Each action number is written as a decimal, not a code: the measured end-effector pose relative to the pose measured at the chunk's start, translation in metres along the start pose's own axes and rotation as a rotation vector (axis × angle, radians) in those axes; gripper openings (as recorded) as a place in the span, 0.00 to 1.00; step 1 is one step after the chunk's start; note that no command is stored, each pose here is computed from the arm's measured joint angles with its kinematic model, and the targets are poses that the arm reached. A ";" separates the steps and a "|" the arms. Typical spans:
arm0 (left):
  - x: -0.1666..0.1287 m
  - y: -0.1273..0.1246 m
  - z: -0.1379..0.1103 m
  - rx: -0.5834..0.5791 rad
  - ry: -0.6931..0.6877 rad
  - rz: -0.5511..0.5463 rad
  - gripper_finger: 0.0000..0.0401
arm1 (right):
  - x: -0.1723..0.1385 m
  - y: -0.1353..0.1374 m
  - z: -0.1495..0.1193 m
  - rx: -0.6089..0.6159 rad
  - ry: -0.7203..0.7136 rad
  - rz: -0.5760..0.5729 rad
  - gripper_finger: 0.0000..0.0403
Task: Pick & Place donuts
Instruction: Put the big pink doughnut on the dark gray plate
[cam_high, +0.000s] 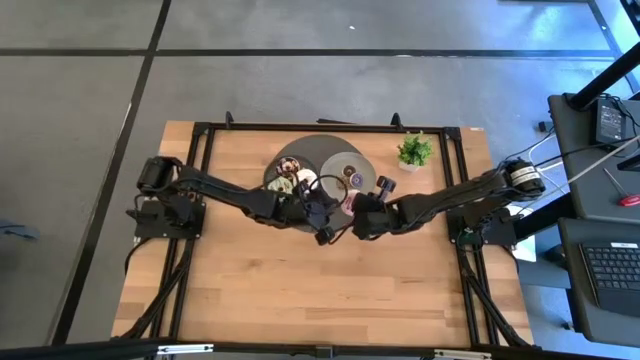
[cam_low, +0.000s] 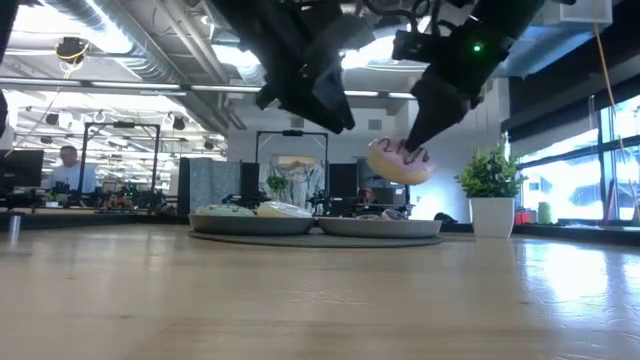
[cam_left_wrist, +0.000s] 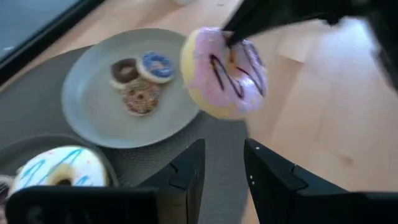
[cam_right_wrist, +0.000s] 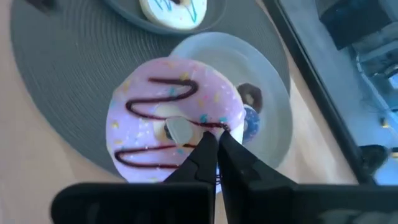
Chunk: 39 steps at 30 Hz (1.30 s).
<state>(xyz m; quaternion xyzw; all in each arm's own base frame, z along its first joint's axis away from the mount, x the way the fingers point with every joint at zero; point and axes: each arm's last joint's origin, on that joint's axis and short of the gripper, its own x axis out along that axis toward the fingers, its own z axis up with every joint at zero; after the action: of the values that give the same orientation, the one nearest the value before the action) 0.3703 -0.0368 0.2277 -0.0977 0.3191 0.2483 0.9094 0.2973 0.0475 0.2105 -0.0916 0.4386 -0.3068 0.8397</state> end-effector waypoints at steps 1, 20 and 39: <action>0.001 -0.001 -0.002 -0.008 -0.007 0.023 0.27 | 0.000 0.001 0.001 0.016 -0.009 0.005 0.02; 0.016 -0.003 0.000 -0.120 -0.129 0.118 0.27 | -0.002 0.007 0.015 0.040 -0.121 0.059 0.02; 0.021 0.003 0.003 -0.103 -0.092 0.080 0.05 | -0.002 0.008 0.016 0.031 -0.127 0.087 0.02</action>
<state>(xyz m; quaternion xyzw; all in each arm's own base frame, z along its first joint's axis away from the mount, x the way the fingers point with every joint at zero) 0.3841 -0.0250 0.2171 -0.1199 0.2673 0.3048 0.9062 0.3125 0.0530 0.2179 -0.0788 0.3833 -0.2704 0.8797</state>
